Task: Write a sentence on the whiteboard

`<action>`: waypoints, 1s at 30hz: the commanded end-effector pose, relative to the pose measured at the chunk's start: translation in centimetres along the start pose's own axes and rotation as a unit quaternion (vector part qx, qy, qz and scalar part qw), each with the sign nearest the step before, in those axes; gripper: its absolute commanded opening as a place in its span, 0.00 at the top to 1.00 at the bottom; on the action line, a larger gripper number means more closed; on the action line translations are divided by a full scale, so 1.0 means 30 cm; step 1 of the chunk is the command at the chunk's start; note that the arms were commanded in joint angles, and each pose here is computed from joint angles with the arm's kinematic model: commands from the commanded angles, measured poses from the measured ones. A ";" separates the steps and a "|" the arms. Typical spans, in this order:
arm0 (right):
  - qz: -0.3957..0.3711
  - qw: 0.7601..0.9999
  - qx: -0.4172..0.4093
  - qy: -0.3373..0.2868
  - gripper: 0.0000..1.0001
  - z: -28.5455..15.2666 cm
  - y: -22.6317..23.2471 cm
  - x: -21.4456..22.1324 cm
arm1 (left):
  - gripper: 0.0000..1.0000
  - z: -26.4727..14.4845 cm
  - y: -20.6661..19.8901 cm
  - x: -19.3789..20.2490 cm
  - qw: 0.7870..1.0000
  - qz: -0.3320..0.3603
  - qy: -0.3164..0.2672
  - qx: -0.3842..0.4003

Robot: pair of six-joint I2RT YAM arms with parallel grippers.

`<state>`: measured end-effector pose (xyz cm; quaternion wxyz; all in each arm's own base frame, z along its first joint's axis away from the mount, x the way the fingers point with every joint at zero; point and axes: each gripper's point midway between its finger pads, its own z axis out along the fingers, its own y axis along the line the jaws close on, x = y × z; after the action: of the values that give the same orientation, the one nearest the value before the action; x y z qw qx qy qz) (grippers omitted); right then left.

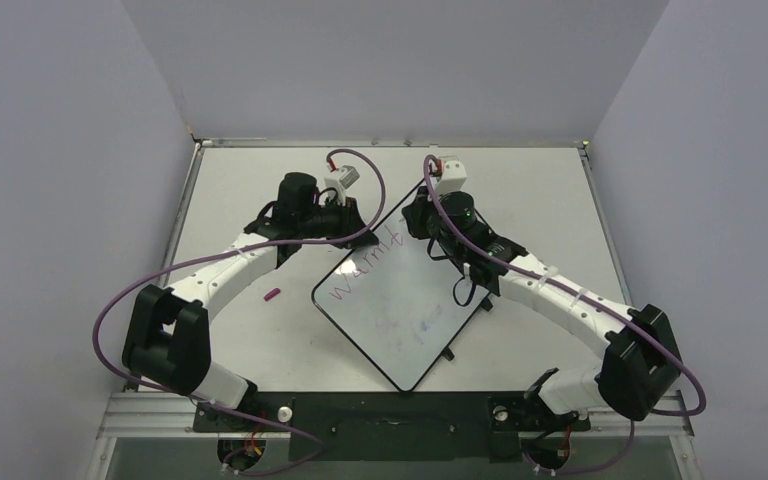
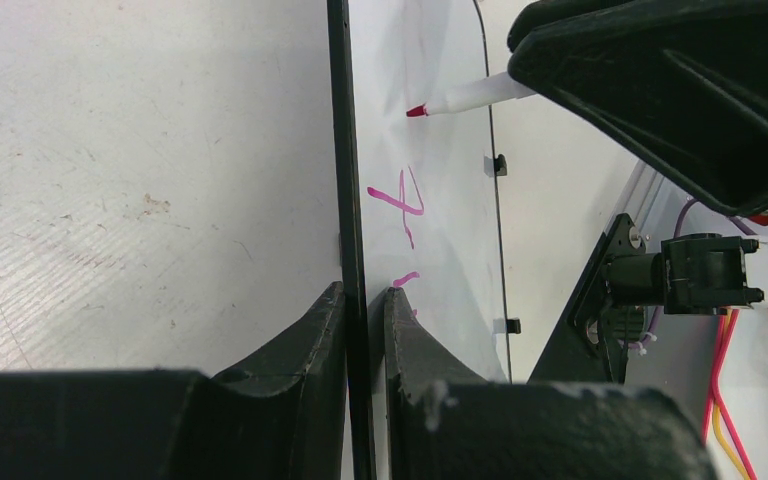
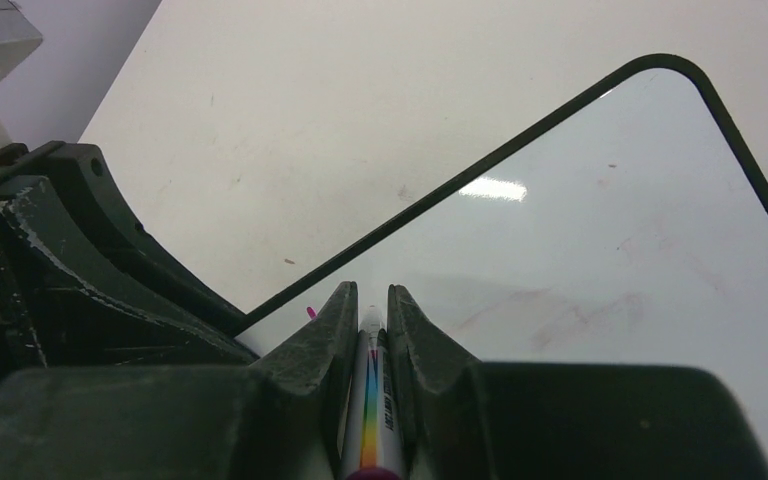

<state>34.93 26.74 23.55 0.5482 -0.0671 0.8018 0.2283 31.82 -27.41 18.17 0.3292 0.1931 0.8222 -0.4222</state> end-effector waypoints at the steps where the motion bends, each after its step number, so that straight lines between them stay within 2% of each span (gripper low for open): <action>1: 0.011 0.999 -0.018 -0.034 1.00 0.013 0.038 -0.097 | 1.00 -0.027 0.032 -0.041 0.997 0.058 -0.026 -0.033; 16: 0.005 1.000 -0.011 -0.004 1.00 0.030 0.007 -0.004 | 1.00 -0.027 0.031 -0.046 0.997 0.059 -0.028 -0.033; 30: 0.011 1.000 0.006 0.006 1.00 -0.035 -0.055 0.078 | 1.00 -0.028 0.032 -0.043 0.997 0.058 -0.027 -0.034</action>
<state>34.27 26.17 20.98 0.5329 -0.0704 0.8118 0.2282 31.86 -27.27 18.04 0.3293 0.1900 0.8251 -0.4179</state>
